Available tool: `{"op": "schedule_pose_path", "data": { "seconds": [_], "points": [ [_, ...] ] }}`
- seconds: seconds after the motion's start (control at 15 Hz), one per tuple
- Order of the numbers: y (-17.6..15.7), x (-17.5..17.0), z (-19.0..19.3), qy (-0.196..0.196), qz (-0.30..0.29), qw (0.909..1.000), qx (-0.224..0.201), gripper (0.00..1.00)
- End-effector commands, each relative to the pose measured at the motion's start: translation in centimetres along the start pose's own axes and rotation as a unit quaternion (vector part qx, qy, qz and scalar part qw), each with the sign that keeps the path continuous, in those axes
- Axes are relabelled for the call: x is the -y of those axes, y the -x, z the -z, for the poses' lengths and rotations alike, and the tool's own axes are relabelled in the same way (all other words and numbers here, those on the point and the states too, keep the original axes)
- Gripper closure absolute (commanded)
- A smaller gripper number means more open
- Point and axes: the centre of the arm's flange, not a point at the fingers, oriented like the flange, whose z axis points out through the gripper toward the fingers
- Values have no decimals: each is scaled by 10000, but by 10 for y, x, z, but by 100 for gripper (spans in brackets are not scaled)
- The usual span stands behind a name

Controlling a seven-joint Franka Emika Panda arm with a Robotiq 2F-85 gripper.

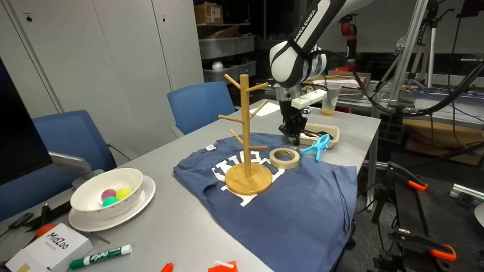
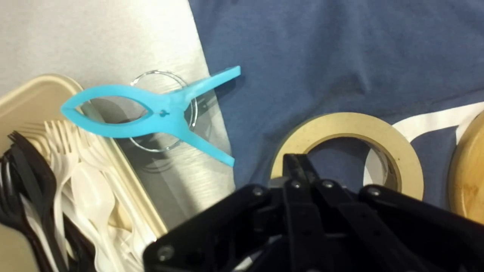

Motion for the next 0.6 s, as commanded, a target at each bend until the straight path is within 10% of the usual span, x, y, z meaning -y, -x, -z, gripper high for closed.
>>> {"op": "schedule_pose_path", "data": {
  "seconds": [0.0, 0.4, 0.53],
  "points": [
    [-9, 4, -6, -18, 44, 9999, 151, 68],
    [-28, 13, -30, -83, -8, 9997, 228, 21],
    [-34, 15, -36, -82, -14, 9997, 246, 30]
  ]
}}
